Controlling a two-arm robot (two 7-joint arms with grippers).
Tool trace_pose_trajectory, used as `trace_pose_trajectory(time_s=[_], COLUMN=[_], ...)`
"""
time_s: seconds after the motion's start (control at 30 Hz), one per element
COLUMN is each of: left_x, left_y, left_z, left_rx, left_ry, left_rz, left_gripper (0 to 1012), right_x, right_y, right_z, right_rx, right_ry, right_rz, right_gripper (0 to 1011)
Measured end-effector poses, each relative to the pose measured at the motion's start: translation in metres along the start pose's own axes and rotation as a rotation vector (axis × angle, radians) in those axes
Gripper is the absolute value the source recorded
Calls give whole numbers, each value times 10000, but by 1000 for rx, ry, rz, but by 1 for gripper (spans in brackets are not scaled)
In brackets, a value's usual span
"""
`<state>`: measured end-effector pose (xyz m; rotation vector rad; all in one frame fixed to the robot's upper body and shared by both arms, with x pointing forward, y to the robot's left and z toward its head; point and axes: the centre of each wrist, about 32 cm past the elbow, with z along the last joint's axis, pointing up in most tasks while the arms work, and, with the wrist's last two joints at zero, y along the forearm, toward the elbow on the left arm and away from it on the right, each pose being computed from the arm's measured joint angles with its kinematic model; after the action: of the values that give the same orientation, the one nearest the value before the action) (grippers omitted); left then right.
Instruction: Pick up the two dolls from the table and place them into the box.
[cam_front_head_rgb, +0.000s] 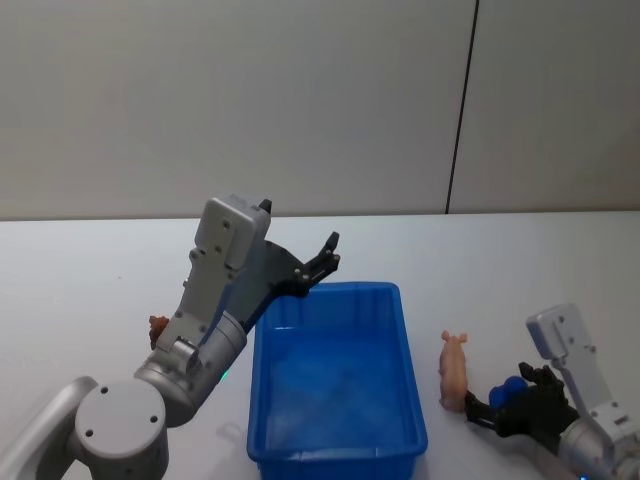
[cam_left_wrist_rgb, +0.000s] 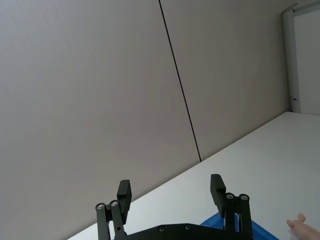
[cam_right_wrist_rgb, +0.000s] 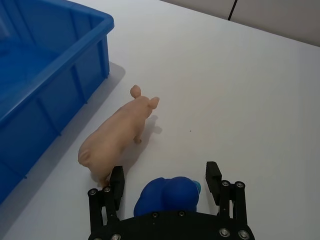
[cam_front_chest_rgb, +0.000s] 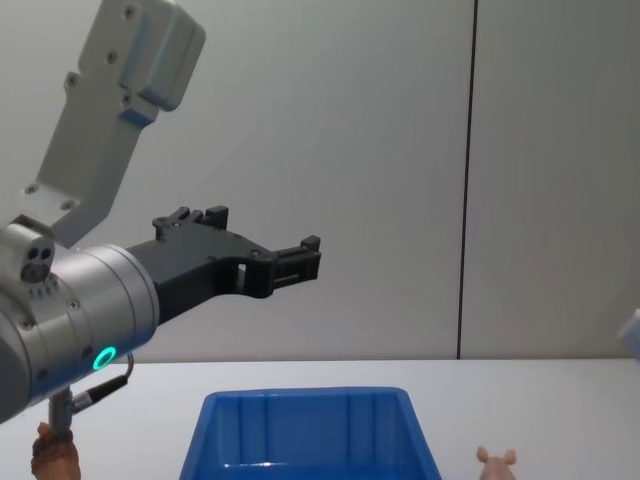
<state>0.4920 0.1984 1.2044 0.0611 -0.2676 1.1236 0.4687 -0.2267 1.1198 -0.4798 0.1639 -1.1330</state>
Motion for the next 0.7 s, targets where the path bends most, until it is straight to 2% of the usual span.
trace_pose_trajectory(time_s=[0.17,0.33,0.47,0.5,0.57,0.7], left_x=[0,0,0,0,0,0], left_y=[0,0,0,0,0,0], left_z=[0,0,0,0,0,0], left_rx=[0,0,0,0,0,0], left_ry=[0,0,0,0,0,0], left_rz=[0,0,0,0,0,0], left_gripper=[1001,1001,1001,1001,1001,1001], right_x=[-19,-33,-42,-46,-47,-53], right_y=[37,63,81,86,89,98], right_z=[7,16,21,22,23,23], right_rx=[-9,-13,-17,-18,-19,-22], right_ry=[-3,-6,-8,-8,-8,-9], right_rz=[-2,-3,-4,-4,-4,-5], right_gripper=[1001,918,812,752,736,599])
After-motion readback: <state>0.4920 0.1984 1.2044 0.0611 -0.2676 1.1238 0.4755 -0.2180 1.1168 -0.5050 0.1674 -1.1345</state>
